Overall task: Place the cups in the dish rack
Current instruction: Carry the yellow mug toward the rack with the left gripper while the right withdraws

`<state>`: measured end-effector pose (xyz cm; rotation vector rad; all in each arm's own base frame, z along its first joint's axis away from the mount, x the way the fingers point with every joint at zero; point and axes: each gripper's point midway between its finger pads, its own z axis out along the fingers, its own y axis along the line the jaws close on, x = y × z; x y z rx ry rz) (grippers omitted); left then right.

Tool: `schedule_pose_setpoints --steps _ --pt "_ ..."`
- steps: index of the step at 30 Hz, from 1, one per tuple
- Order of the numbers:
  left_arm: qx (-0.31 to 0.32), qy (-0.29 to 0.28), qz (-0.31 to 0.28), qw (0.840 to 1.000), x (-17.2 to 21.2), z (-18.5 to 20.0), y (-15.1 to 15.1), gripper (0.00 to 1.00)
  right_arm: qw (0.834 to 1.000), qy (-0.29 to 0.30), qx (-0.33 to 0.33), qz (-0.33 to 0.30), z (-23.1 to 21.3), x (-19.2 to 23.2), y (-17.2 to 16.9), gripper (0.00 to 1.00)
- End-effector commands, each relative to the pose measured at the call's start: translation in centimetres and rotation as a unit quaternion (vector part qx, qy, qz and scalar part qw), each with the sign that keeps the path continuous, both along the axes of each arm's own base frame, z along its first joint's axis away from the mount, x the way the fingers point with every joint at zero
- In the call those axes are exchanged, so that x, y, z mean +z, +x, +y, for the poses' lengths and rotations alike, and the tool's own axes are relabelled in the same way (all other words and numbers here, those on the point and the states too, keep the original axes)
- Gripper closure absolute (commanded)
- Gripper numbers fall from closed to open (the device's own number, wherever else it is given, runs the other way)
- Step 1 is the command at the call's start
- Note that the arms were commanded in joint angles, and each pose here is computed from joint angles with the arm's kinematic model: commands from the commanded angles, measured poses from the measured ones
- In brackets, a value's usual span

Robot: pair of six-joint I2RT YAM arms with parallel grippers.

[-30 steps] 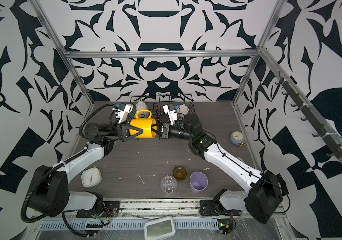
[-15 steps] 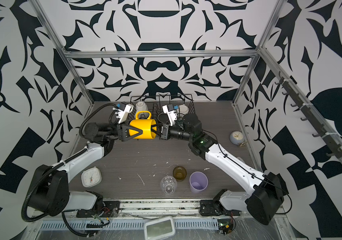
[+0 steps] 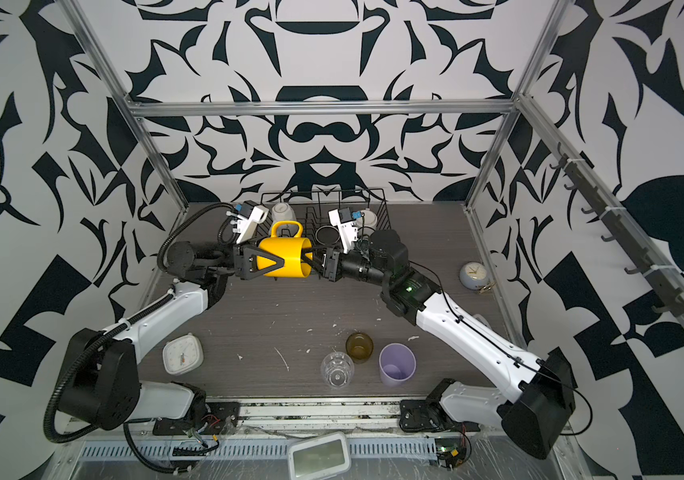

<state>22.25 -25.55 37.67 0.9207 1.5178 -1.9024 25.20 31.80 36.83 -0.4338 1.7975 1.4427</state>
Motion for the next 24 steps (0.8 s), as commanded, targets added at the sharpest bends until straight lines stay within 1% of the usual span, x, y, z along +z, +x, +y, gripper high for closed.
schedule_pose_setpoints --steps 1,3,7,8,10,12,13,15,16,18,21,22,24 --pt "0.016 -0.021 -0.038 0.999 2.5 0.9 -0.2 1.00 0.998 0.020 -0.021 -0.046 -1.0 3.1 -0.3 0.60" --pt "0.031 -0.021 -0.033 0.999 2.6 1.4 0.5 1.00 0.998 0.010 -0.035 -0.044 -1.5 2.8 -0.3 0.54" --pt "0.078 -0.016 -0.010 0.997 2.9 3.4 2.8 1.00 0.995 -0.027 -0.087 -0.043 -3.7 1.8 -0.1 0.46" --pt "0.092 -0.013 -0.001 0.996 2.8 3.9 3.5 1.00 0.993 -0.037 -0.104 -0.039 -4.4 1.5 0.0 0.41" --pt "0.121 -0.001 0.023 0.992 2.5 4.5 4.9 1.00 0.989 -0.056 -0.133 -0.033 -5.8 0.8 0.0 0.34" --pt "0.161 0.024 0.051 0.985 1.7 4.9 6.0 1.00 0.984 -0.074 -0.159 -0.027 -7.1 0.2 -0.1 0.29" --pt "0.195 0.051 0.065 0.977 0.8 5.1 6.8 1.00 0.981 -0.082 -0.172 -0.026 -7.8 -0.1 -0.2 0.24" --pt "0.276 0.129 0.060 0.950 -0.8 5.9 7.9 1.00 0.975 -0.097 -0.198 -0.021 -9.1 -0.6 -0.2 0.14" --pt "0.308 0.163 0.056 0.936 -1.3 6.3 8.4 1.00 0.972 -0.106 -0.209 -0.021 -9.7 -0.9 -0.3 0.12" --pt "0.344 0.190 0.082 0.916 -1.6 7.3 9.5 1.00 0.966 -0.119 -0.230 -0.020 -10.8 -1.3 -0.4 0.09" --pt "0.377 0.225 0.129 0.889 -2.7 8.3 10.9 1.00 0.957 -0.140 -0.255 -0.017 -12.2 -2.0 -0.4 0.08" --pt "0.387 0.242 0.150 0.877 -3.7 8.6 11.7 1.00 0.954 -0.146 -0.260 -0.016 -12.6 -2.1 -0.5 0.08" --pt "0.406 0.257 0.177 0.859 -4.6 9.1 12.6 1.00 0.952 -0.152 -0.264 -0.015 -12.9 -2.4 -0.7 0.08"
